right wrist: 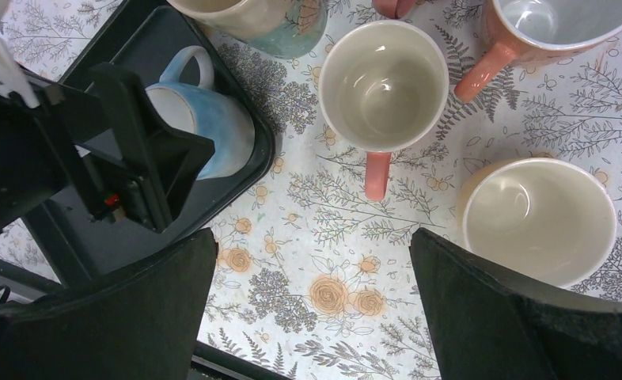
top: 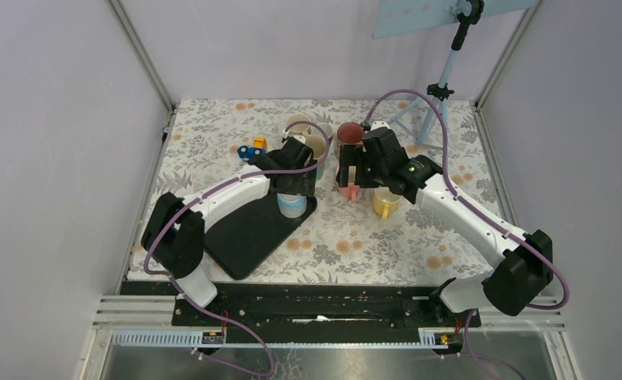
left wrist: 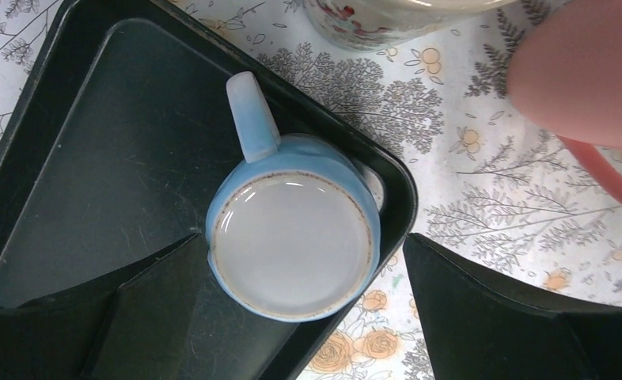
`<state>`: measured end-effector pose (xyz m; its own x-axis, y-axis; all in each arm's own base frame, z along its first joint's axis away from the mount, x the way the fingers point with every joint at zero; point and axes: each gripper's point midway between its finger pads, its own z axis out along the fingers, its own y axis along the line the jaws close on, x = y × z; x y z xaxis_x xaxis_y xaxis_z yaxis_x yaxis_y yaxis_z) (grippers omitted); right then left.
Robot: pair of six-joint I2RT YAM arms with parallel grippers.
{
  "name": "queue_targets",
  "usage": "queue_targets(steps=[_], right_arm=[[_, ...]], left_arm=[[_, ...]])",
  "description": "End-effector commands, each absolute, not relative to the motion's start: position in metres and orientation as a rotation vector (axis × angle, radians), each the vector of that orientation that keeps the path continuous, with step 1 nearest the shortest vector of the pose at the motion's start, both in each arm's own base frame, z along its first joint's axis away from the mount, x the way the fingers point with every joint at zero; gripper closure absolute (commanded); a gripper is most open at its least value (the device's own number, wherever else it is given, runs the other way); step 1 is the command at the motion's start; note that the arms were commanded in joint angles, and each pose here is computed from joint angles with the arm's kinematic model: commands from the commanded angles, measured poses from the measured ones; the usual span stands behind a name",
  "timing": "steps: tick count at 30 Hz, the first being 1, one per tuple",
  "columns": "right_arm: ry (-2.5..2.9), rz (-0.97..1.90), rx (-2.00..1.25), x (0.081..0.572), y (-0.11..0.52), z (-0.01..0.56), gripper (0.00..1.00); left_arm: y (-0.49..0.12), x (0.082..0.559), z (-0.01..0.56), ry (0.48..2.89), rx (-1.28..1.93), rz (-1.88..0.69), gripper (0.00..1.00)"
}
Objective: Turn the mug right side up
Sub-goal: Place the cup at the center of the board, then turn over the cup on the tray.
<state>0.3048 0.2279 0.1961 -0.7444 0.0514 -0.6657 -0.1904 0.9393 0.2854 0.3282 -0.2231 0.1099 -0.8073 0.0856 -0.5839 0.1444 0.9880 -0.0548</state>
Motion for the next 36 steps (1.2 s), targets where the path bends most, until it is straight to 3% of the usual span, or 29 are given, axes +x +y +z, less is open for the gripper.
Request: queue_targets(steps=[1, 17, 26, 36], right_arm=[[2.348, 0.482, -0.095, 0.298, 0.229, 0.208, 0.00], [2.350, 0.509, -0.101, 0.299, 0.234, 0.206, 0.00], [2.348, 0.504, -0.099, 0.298, 0.233, 0.206, 0.00], [2.333, 0.508, -0.093, 0.291, 0.226, 0.212, 0.00]], left_arm=[[-0.222, 0.346, 0.119, 2.442, 0.147, -0.071, 0.01], [-0.149, 0.318, 0.117, 2.477, 0.078, 0.056, 0.01], [-0.157, 0.350, 0.158, 2.428, 0.036, -0.068, 0.01], [-0.139, 0.409, 0.129, 2.502, -0.066, 0.068, 0.01]])
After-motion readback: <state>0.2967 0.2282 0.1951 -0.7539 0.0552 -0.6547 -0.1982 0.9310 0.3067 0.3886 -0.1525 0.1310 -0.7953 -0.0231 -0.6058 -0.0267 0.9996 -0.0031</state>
